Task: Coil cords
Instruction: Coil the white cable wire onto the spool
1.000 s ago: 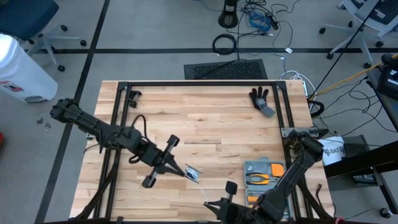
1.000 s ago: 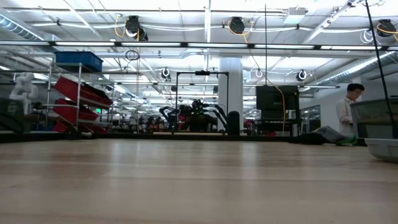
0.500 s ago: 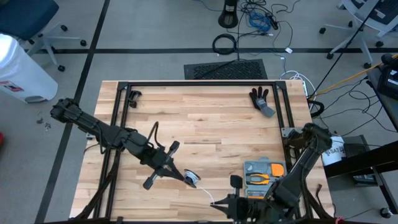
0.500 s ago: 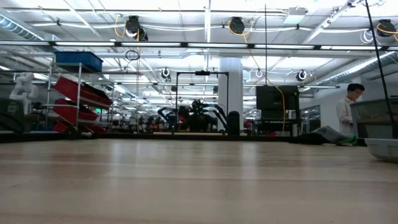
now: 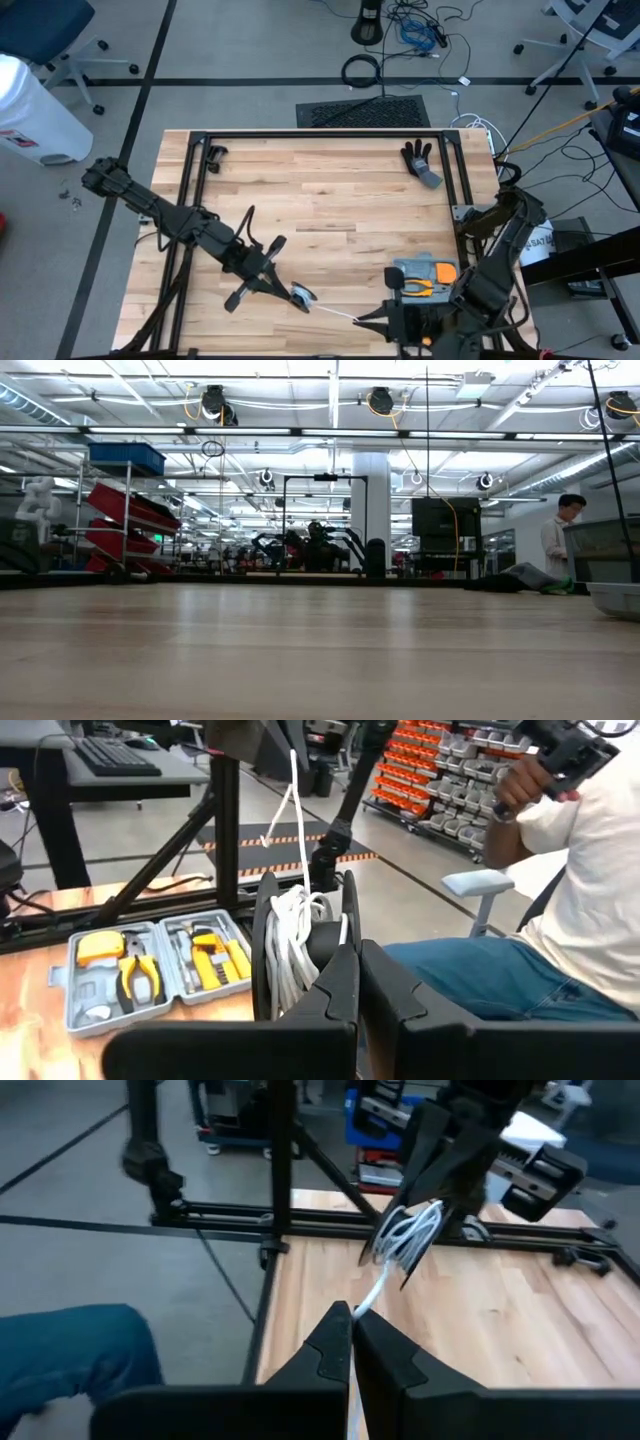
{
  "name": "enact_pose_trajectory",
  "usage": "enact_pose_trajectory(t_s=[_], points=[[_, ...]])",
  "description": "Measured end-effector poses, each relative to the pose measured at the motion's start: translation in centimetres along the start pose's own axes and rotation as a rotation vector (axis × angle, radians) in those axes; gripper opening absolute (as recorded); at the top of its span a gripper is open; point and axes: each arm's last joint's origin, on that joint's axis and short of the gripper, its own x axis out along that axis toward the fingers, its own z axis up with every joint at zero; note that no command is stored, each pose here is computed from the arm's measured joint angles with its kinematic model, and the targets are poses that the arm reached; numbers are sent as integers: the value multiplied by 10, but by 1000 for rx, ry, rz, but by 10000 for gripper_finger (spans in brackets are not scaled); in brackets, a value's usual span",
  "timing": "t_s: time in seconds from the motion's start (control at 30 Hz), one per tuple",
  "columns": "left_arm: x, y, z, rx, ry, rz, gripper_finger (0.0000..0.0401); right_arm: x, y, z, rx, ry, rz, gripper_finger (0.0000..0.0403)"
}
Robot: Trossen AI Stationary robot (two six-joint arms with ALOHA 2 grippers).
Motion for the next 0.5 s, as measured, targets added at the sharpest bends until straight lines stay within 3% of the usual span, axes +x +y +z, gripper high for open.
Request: enact_pose_trajectory(t_s=[0.3,0.5], points=[[0,-2,-1,1,5,-5,2,-8,5,0,-18,-4,30,0],[6,-2,-6,-2,28,-15,2,-2,-2,4,-112,-43,-54,0]])
